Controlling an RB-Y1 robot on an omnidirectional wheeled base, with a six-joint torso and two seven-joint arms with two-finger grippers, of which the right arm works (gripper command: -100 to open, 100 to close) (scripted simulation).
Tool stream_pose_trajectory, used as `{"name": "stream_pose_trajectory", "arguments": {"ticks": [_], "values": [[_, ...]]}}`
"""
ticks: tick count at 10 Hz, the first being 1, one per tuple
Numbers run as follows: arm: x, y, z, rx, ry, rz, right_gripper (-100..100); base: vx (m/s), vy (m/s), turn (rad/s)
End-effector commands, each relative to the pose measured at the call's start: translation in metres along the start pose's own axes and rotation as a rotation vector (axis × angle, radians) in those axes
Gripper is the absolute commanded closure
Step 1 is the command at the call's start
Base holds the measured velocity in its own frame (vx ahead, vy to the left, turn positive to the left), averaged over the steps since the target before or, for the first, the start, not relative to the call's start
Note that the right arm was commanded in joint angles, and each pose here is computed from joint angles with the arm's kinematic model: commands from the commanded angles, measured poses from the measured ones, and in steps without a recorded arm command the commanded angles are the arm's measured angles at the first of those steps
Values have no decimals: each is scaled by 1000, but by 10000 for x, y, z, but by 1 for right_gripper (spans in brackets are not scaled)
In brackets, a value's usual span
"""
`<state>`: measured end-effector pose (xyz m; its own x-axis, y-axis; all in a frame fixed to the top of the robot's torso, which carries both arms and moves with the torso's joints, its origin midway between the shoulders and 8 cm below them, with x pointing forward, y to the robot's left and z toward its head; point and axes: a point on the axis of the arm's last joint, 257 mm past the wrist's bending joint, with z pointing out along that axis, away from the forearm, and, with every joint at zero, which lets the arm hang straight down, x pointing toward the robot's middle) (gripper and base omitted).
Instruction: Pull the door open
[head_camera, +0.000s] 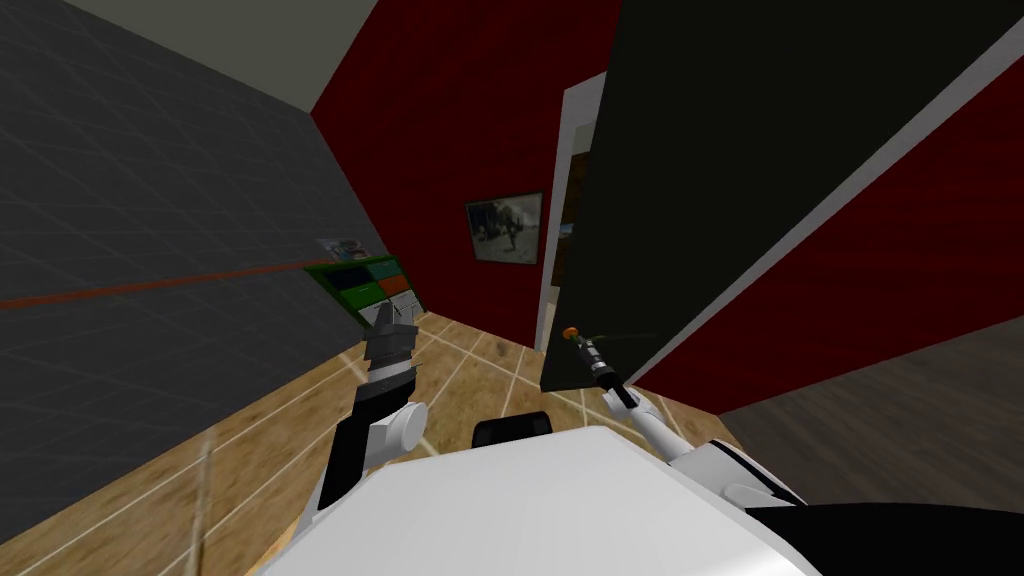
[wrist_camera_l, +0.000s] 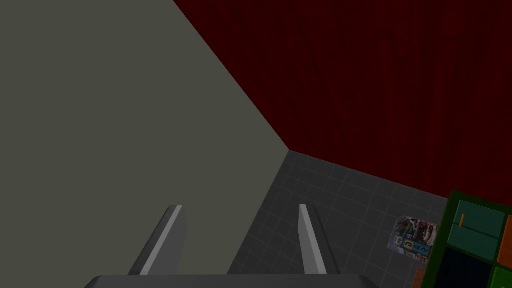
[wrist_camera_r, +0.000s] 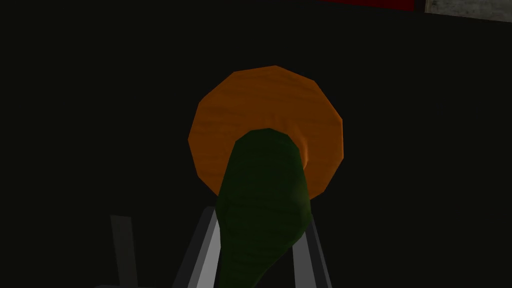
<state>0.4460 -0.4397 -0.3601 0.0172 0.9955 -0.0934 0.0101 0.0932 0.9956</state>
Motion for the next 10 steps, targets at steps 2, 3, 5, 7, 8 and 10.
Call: {"name": "stream_pose_trajectory", "arguments": {"ticks": [2, 3, 5, 7, 8, 10], "values": [[-21, 17, -133, -9, 36, -6, 100, -174, -66, 134], [-27, 23, -191, -13, 52, -7, 100, -232, -102, 125], [-35, 35, -312, -18, 86, -9, 100, -211, -105, 107], [-35, 35, -312, -18, 86, -9, 100, -90, -19, 11], [-37, 42, -389, -20, 108, -9, 100, -84, -23, 60], [13, 16, -398, -15, 114, -5, 100, -95, -46, 68]]}}
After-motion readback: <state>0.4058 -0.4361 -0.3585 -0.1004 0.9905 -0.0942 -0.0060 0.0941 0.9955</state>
